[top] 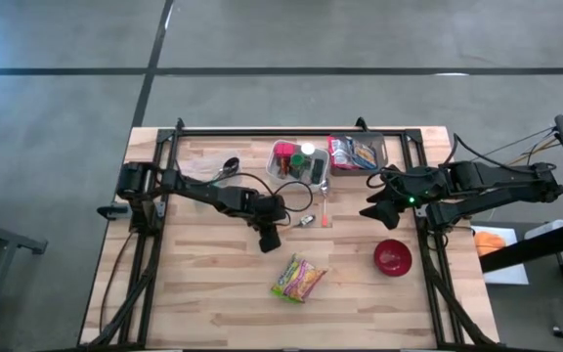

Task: Pick & Place Food Item
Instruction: Put the yellow spoon into the transparent bin

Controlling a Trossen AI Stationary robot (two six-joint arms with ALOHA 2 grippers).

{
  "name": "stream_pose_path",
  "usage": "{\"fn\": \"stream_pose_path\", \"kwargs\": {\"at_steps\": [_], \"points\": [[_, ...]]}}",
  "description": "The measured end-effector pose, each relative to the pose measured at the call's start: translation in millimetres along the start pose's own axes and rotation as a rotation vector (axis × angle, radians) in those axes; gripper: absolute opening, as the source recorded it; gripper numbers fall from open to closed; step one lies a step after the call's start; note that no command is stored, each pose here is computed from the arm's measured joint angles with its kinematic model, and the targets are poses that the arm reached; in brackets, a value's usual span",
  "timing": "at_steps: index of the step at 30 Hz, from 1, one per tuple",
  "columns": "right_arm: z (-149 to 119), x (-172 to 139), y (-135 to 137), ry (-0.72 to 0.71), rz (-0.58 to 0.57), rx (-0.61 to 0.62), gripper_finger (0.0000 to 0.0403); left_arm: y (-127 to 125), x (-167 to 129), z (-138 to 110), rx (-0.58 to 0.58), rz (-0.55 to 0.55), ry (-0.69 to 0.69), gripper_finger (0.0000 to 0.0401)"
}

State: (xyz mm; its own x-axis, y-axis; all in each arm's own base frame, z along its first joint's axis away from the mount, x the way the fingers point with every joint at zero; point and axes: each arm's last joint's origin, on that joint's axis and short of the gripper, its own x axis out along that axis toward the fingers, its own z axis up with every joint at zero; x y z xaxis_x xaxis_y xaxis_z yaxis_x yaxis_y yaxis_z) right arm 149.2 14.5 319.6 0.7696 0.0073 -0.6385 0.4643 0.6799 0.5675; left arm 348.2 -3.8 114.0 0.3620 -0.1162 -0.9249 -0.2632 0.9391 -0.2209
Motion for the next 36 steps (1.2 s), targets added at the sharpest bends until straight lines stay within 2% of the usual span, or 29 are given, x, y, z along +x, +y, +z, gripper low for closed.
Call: {"fn": "stream_pose_path", "kwargs": {"at_steps": [11,26,36], "points": [[0.0,0.0,0.0,0.000,0.000,-0.004,0.0322,-5.7,-9.7,-2.1,0.058,-0.031,0.002,0.0000],[-0.1,-0.1,-0.1,0.001,-0.001,-0.008,0.0322,-8.6,-35.9,2.1,0.061,-0.046,-0.050,0.0005],[-0.1,-0.1,-0.1,0.001,-0.001,-0.008,0.0322,-9.3,-39.2,5.3,0.052,-0.036,-0.078,0.0001]]}}
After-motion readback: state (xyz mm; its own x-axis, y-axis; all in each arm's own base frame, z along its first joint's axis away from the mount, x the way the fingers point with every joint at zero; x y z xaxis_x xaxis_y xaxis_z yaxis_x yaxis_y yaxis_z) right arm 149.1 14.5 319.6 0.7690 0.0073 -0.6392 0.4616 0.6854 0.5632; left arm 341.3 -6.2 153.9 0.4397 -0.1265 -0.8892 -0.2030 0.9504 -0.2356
